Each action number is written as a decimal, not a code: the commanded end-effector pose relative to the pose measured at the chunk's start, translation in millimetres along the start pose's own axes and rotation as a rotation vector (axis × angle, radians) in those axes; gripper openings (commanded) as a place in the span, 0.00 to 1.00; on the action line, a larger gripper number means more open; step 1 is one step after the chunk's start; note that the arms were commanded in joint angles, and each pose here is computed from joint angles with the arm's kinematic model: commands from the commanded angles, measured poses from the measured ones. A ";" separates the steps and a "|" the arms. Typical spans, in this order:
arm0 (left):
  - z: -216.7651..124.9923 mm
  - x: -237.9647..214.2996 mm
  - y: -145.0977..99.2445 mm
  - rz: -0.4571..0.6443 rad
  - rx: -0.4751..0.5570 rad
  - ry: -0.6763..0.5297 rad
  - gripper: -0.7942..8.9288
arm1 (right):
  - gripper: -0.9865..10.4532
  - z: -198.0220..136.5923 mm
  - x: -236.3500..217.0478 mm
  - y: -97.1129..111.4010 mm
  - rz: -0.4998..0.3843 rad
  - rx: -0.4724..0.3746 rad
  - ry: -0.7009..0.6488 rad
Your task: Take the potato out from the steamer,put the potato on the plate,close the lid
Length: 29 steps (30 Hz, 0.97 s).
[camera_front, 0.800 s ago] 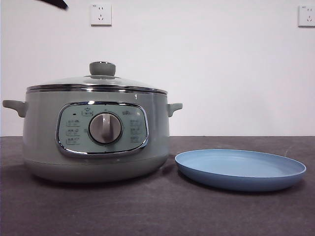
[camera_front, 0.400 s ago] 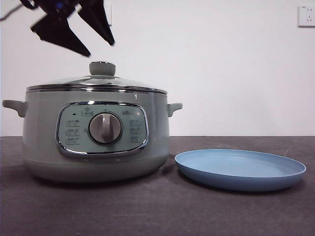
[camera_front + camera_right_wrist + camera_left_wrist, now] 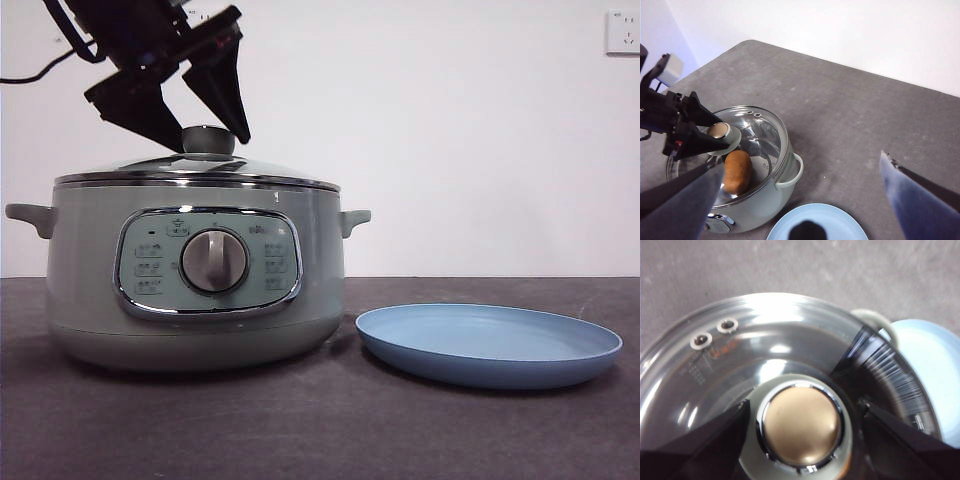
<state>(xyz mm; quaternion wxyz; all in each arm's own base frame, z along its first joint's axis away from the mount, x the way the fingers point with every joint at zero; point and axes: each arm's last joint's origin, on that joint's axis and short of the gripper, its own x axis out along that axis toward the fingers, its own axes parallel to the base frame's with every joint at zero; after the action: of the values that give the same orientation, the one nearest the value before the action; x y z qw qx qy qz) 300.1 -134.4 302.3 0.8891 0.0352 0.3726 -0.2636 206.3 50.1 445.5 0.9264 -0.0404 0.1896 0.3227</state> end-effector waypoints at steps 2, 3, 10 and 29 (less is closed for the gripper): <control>-4.2 9.1 1.3 0.008 0.006 0.049 0.43 | 0.60 1.9 -1.4 1.0 0.000 0.001 -0.012; -4.9 9.0 1.7 0.020 0.005 0.056 0.43 | 0.60 1.9 -1.4 1.0 0.000 0.001 -0.011; -5.6 9.0 1.6 0.025 0.006 0.063 0.07 | 0.60 1.9 -1.4 1.0 0.000 0.007 -0.011; 78.0 -79.2 -15.7 0.016 0.051 -0.166 0.07 | 0.58 2.0 -1.5 1.4 0.011 0.077 -0.013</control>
<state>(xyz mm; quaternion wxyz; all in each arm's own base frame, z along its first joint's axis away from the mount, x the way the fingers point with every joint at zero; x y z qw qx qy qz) 302.4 -135.3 391.4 0.9058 0.0430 0.3325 -0.2591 206.1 50.4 445.6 0.9259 -0.0068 0.2004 0.3200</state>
